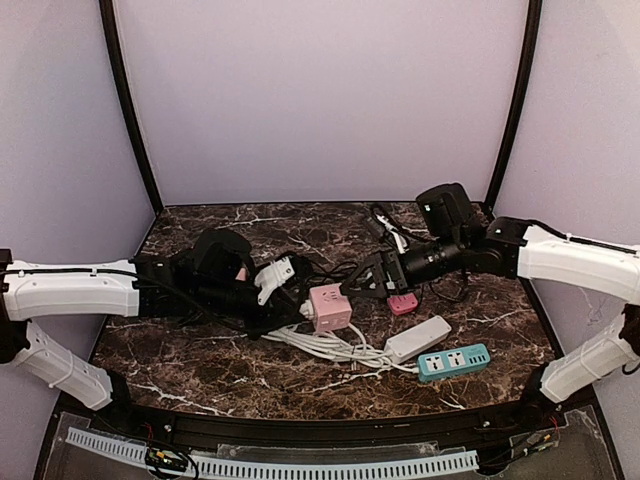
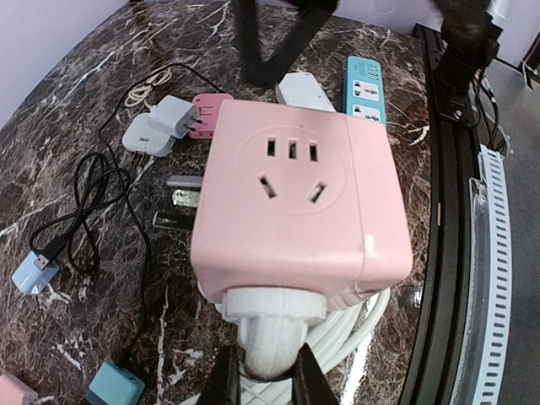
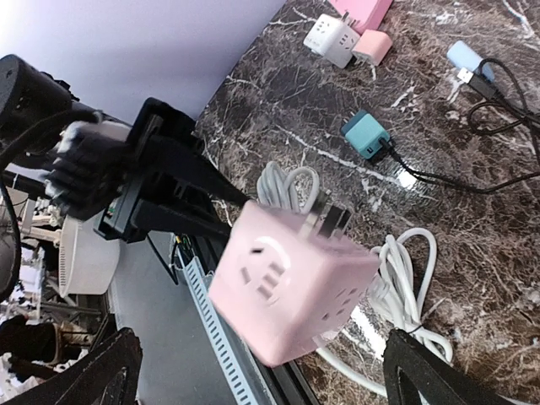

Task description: Pull the plug off the socket

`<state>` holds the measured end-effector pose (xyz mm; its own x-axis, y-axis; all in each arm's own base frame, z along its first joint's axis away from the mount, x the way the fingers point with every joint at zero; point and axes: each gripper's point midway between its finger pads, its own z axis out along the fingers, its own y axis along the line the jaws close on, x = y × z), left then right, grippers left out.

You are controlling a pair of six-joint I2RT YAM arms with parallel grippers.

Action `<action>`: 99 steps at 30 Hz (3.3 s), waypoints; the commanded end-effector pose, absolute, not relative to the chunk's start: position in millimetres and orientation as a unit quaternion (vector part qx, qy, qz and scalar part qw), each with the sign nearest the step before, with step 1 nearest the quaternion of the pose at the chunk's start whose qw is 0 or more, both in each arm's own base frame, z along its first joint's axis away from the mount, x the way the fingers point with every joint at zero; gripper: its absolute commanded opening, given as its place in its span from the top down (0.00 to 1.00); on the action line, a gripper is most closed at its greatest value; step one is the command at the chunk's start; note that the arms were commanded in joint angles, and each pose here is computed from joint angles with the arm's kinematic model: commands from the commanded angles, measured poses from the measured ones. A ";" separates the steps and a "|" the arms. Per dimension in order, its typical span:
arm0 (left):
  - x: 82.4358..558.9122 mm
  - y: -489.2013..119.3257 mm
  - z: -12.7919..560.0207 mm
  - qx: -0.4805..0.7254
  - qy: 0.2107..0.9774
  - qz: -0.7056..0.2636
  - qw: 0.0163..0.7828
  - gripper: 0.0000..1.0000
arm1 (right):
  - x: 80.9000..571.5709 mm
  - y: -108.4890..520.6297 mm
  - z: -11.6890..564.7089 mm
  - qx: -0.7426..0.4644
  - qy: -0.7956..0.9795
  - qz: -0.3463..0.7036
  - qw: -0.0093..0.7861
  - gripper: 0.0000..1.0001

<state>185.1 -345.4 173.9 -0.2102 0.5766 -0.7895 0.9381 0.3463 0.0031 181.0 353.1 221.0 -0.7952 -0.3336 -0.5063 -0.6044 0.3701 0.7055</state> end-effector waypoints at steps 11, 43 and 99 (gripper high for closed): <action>220.9 -344.5 184.3 0.426 0.785 -0.274 0.356 0.99 | 190.9 374.3 192.5 -0.186 0.899 0.280 0.282 0.01; 215.3 -337.2 201.3 0.485 0.748 -0.270 0.365 0.99 | 212.4 384.9 160.3 -0.269 0.888 0.129 0.350 1.00; 236.5 -325.8 195.6 0.441 0.763 -0.284 0.378 0.99 | 204.8 379.8 171.0 -0.241 0.888 0.142 0.366 1.00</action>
<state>221.2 -333.7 170.8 -0.3430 0.5226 -0.7805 0.9018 0.4157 -0.1180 208.6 397.6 168.2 -0.5928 -0.3310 -0.7342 -0.5751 0.8122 0.0981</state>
